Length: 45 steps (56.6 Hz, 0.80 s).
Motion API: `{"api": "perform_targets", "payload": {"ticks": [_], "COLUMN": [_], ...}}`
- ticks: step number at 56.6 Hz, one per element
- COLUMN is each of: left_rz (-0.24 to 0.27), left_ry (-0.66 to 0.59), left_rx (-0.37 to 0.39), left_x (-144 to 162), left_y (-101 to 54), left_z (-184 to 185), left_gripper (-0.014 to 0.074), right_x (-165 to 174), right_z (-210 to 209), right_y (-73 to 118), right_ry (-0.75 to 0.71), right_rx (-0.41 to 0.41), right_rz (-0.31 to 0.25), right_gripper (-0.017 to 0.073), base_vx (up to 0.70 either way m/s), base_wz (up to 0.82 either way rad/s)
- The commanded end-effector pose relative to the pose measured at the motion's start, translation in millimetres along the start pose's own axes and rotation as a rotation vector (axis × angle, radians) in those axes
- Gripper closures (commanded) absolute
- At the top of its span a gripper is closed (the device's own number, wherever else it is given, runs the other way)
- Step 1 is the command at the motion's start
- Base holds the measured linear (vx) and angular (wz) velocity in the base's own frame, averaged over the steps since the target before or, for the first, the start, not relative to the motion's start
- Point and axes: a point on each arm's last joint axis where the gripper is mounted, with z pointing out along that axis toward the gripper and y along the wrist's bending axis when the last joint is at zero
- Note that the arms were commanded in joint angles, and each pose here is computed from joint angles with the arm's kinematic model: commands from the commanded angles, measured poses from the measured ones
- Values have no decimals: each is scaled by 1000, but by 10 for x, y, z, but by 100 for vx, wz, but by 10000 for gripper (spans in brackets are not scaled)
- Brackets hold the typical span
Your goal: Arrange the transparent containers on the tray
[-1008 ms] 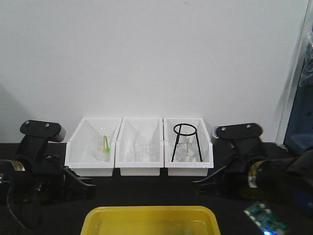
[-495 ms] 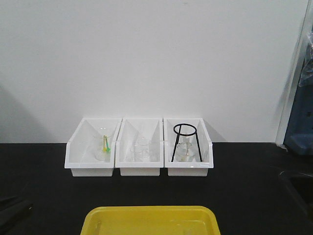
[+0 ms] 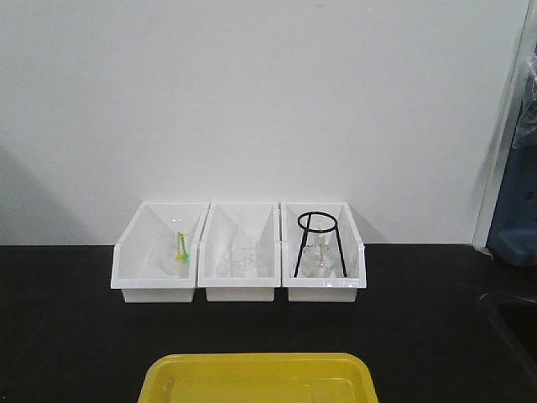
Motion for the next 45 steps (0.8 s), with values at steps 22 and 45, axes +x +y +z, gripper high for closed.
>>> {"api": "perform_targets", "payload": {"ticks": [22, 45], "left_rz": [4, 20], "left_ry": [-104, -209], "left_rx": [-14, -260], "left_x": [-131, 771], "left_y": [8, 204], "left_z": [-20, -427], "left_gripper": [596, 596], "right_x": [-149, -148], "right_z": [-17, -15], "right_y": [19, 19], "right_ry": [-89, -87], "right_rx": [-28, -27], "right_rz": [-19, -19], "right_gripper": [568, 568], "base_vx": [0, 0], "base_wz": [0, 0]}}
